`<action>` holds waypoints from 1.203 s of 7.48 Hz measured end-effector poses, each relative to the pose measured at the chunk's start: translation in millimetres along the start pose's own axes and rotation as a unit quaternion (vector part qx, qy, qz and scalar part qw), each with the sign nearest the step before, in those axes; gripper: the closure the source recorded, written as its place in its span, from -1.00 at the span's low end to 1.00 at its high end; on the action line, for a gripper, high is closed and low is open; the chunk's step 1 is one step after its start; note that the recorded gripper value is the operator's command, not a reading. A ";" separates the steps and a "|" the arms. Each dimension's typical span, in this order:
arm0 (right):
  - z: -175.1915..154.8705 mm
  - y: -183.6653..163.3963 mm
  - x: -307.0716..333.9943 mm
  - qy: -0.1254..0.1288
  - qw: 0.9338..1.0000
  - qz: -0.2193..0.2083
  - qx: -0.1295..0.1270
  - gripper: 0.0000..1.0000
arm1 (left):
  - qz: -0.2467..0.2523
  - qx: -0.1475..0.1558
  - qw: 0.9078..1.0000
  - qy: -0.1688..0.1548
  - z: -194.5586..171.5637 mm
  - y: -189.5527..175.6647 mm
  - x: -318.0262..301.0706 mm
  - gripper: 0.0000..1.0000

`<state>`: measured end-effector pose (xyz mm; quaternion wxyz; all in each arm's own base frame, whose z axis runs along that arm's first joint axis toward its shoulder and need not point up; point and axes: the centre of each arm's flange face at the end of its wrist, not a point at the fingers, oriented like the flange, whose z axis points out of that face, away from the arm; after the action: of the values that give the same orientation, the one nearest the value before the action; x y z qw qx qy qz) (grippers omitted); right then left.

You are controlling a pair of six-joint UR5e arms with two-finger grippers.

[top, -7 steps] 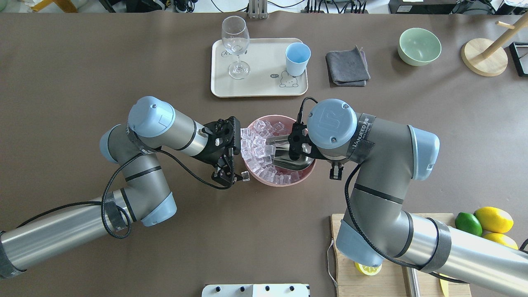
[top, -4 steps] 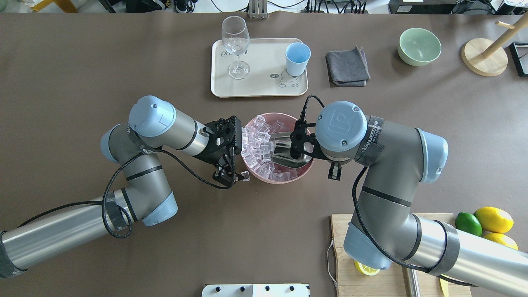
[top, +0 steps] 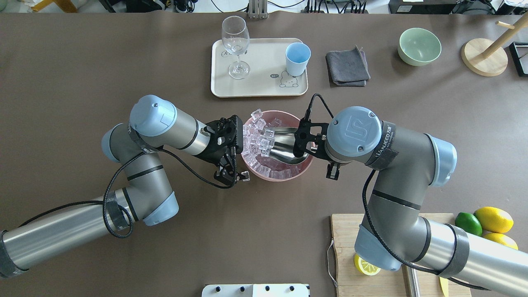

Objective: Put ice in cup with scoop
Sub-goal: 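Drag the scoop through the ice cubes with the right gripper to fill it, then lift the filled scoop up out of the pink bowl with the right gripper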

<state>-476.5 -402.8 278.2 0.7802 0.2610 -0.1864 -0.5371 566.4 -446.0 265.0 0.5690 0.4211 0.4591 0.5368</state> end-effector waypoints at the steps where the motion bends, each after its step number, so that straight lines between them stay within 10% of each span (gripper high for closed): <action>1: 1.4 4.7 -0.2 0.000 1.000 0.001 0.011 1.00 | 0.000 0.000 1.000 0.000 0.1 0.2 0.0 -0.96; 9: 0.0 59.3 43.6 -0.092 0.990 0.072 0.078 1.00 | -0.001 -0.003 1.000 0.000 0.6 5.6 0.0 -0.96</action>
<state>-417.1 -426.6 314.7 0.7738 0.2564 -0.3167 -0.4850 565.7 -445.6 270.6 0.5707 0.4189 0.4581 0.5376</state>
